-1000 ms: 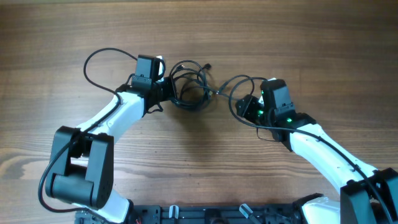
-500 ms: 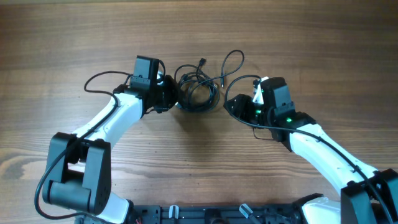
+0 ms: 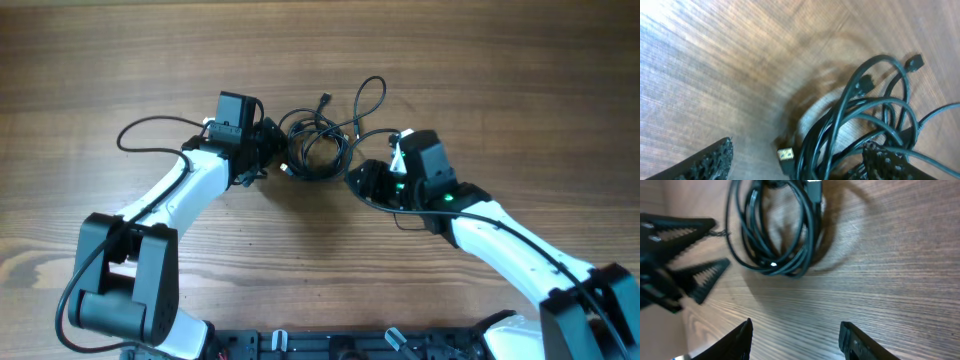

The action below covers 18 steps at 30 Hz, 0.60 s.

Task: Untangle cables

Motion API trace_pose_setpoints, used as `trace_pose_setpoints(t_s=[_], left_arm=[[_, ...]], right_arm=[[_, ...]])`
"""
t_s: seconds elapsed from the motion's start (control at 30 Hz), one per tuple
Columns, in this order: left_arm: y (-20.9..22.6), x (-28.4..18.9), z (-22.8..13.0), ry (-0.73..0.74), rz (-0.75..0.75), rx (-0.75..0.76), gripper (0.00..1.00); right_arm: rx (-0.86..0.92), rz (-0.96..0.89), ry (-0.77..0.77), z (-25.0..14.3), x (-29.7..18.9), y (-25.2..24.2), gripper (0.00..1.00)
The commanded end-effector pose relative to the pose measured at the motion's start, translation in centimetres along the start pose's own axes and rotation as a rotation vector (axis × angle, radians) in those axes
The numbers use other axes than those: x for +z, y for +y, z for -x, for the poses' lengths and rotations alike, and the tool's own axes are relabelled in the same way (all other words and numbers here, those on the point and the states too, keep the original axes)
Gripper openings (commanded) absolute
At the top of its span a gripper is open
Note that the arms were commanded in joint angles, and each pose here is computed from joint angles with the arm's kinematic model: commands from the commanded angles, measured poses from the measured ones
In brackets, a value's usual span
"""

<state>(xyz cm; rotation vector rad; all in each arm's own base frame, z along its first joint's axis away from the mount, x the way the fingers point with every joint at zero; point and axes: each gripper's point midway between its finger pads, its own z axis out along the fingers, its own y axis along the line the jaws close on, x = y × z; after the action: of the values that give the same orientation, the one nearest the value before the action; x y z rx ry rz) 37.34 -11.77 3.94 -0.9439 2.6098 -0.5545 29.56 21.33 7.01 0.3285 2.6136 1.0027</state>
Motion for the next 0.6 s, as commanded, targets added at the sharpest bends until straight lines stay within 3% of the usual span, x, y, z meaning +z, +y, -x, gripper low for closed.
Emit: trace_pose_setpoints(t_s=[0.0,0.2,0.4,0.57], left_arm=[[-2.0,-1.0,2.3,-0.113,-0.052,0.259,0.76],[-2.7,1.0,1.6,-0.108,-0.063,0.379,0.74],[-4.0,3.4,-0.9,-0.077,-0.088,0.681,0.74],[-3.0,4.4,-1.0,-0.074,-0.038,0.684,0.63]], right_arm=[[-0.011,-0.057,-0.018,0.3,2.1,-1.1,0.59],[-0.002,-0.055,0.021,-0.2,4.4,-2.3,0.6],[-0.026,-0.063,0.028,-0.3,4.9,-2.8,0.62],[-0.026,-0.067,0.028,-0.3,4.9,-2.9,0.62]])
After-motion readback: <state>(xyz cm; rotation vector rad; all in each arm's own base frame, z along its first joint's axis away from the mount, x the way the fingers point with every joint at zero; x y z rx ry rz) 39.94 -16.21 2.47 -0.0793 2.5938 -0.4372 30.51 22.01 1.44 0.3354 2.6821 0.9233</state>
